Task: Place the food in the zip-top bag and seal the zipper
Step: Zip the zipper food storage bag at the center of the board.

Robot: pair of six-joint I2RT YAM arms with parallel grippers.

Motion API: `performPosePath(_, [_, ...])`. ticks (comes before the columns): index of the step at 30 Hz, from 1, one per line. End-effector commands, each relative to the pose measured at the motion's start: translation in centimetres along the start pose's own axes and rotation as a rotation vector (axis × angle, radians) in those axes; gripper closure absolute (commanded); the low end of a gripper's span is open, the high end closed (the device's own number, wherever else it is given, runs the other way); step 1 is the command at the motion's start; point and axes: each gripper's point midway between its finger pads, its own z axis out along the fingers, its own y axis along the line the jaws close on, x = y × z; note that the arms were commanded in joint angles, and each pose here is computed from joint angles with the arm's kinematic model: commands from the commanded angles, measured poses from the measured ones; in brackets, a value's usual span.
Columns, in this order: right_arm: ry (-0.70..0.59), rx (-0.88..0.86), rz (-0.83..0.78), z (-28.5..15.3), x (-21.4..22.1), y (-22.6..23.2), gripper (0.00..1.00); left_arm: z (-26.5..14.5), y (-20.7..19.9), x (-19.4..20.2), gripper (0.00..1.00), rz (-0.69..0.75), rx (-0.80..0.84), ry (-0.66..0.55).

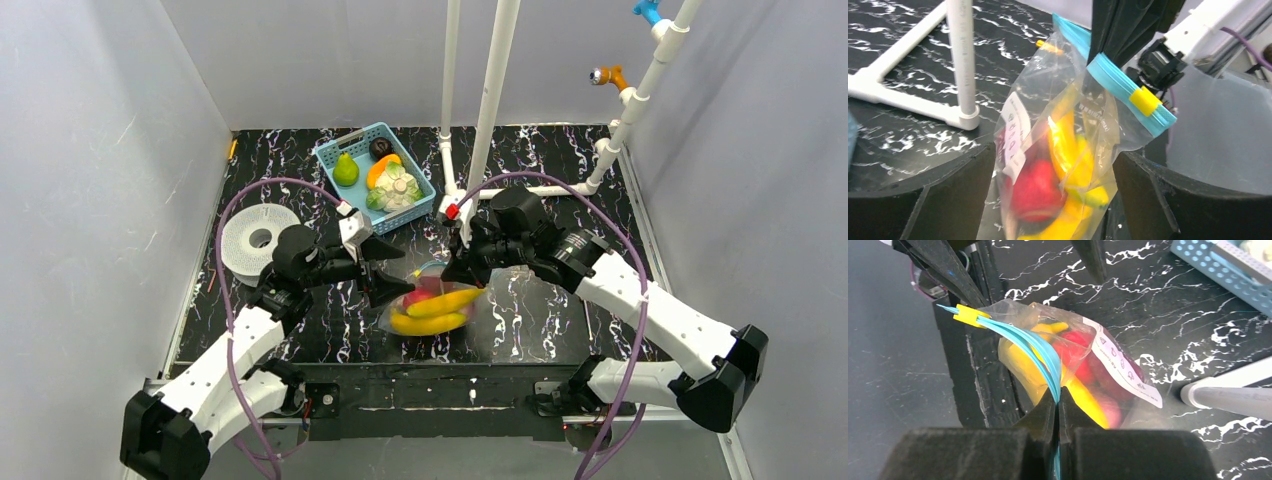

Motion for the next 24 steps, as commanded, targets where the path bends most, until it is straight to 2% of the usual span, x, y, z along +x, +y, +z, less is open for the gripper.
performPosePath(1, [-0.056,-0.076,0.034,-0.1,-2.3,1.0,0.99,0.3,-2.8,-3.5,0.16,0.066,0.169,-0.135])
performPosePath(7, [-0.050,-0.085,0.048,-0.2,-2.8,1.0,0.99,0.7,-2.3,-3.2,0.19,0.075,0.129,-0.133])
performPosePath(12, [-0.079,-0.031,0.063,-0.6,-3.8,0.4,0.99,0.6,-1.5,-2.9,0.34,0.104,0.070,-0.098])
performPosePath(14, [-0.097,0.001,0.091,-0.8,-4.5,0.0,0.99,0.6,-1.4,-2.9,0.30,0.118,0.057,-0.099])
performPosePath(16, [-0.120,0.022,0.118,-1.0,-5.2,-0.2,0.99,0.5,-1.1,-3.0,0.22,0.128,0.030,-0.106])
performPosePath(18, [-0.135,0.015,0.141,-1.2,-6.0,0.0,0.99,0.3,-0.8,-3.3,0.20,0.145,-0.009,-0.125])
performPosePath(20, [-0.139,-0.002,0.150,-1.2,-6.3,0.4,0.99,0.1,-0.4,-3.7,0.21,0.165,-0.046,-0.149])
performPosePath(24, [-0.142,-0.013,0.147,-1.2,-6.5,0.6,0.99,-0.3,-0.3,-4.2,0.30,0.188,-0.077,-0.165])
